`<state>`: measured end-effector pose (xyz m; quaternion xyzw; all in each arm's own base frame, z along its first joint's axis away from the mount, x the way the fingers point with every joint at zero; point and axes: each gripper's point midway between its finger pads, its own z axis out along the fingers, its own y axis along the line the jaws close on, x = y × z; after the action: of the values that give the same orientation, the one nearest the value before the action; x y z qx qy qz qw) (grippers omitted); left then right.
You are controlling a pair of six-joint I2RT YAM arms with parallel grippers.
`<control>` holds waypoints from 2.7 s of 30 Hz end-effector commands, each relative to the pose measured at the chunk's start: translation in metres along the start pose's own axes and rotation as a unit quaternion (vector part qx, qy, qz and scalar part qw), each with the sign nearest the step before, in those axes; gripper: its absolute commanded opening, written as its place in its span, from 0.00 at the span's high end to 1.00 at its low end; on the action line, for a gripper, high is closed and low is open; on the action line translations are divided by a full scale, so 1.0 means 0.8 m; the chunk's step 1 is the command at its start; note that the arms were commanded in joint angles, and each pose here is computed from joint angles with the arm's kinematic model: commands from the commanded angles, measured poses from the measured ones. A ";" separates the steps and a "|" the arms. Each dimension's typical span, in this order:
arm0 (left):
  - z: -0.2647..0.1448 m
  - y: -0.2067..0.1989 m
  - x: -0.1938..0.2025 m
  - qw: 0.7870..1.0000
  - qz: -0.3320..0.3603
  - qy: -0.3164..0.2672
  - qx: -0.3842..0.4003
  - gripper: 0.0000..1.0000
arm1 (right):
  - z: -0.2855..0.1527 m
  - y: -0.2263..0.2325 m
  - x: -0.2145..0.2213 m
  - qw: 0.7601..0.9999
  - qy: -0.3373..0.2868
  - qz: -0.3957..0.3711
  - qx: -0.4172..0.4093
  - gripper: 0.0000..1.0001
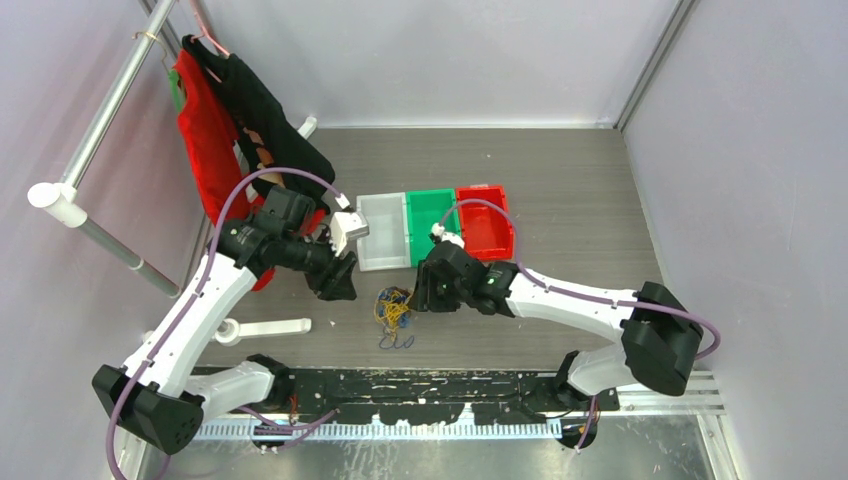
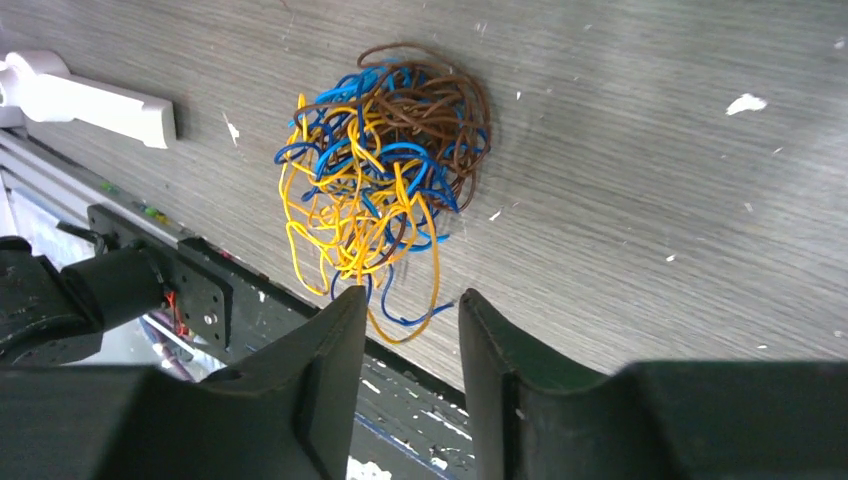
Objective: Untangle the cables
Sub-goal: Untie the cable.
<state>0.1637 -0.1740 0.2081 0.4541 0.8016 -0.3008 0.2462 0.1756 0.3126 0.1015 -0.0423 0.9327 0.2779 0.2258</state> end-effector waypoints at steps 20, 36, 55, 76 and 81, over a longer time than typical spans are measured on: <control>-0.046 -0.038 -0.054 0.978 0.134 -0.157 -0.018 0.42 | -0.132 0.175 -0.098 0.961 -0.074 -0.066 -0.259 0.99; -0.029 -0.034 -0.103 0.943 0.124 -0.310 -0.010 0.44 | -0.211 0.240 -0.126 0.914 -0.119 -0.097 -0.376 0.99; -0.027 -0.047 -0.135 0.940 0.062 -0.334 0.045 0.90 | -0.264 0.267 -0.142 0.876 -0.160 -0.085 -0.447 0.99; -0.090 -0.108 -0.180 0.925 0.137 -0.335 0.119 1.00 | -0.236 0.148 -0.104 0.899 -0.218 -0.212 -0.315 0.25; -0.103 -0.122 -0.186 0.922 0.137 -0.335 0.141 1.00 | -0.225 0.160 -0.116 0.879 -0.252 -0.233 -0.331 0.26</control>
<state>0.1517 -0.2413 0.3690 0.4450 0.5785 -0.4911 0.4756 0.1462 0.3094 0.3265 -0.2422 0.7024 0.5131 0.4298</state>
